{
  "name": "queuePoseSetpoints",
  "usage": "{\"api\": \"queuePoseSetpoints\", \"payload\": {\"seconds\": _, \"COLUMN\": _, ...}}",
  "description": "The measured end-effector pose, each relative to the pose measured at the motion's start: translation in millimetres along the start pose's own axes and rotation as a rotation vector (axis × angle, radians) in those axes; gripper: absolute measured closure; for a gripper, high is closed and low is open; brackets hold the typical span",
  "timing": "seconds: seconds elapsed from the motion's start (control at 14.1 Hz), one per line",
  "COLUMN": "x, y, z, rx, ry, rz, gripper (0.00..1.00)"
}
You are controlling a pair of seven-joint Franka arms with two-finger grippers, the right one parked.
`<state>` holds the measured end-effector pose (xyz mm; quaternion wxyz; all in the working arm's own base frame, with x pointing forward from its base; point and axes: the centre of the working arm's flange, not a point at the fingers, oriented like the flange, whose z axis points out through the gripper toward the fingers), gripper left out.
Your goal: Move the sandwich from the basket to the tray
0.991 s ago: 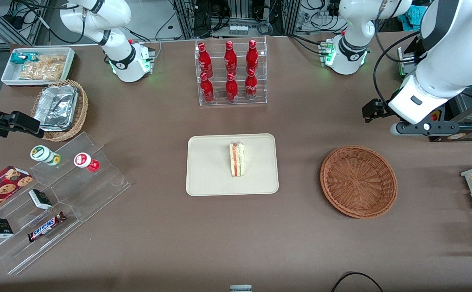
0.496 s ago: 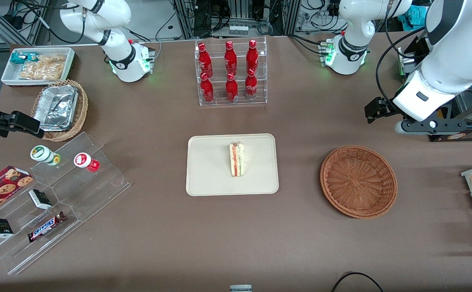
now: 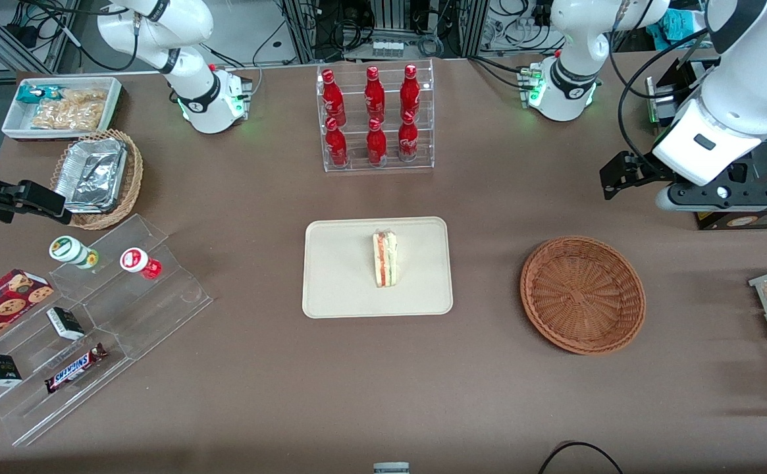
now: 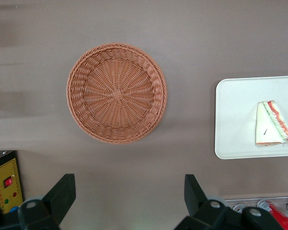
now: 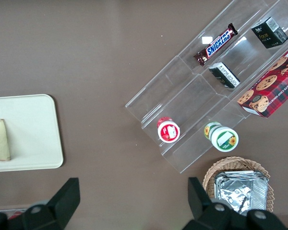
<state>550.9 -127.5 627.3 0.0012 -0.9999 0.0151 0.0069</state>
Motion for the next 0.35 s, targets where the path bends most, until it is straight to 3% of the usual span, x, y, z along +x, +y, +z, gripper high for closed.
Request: {"api": "queuePoseSetpoints", "payload": {"seconds": 0.35, "x": 1.0, "y": 0.1, "z": 1.5, "rx": -0.001, "ry": -0.003, "rz": 0.0, "gripper": 0.0}}
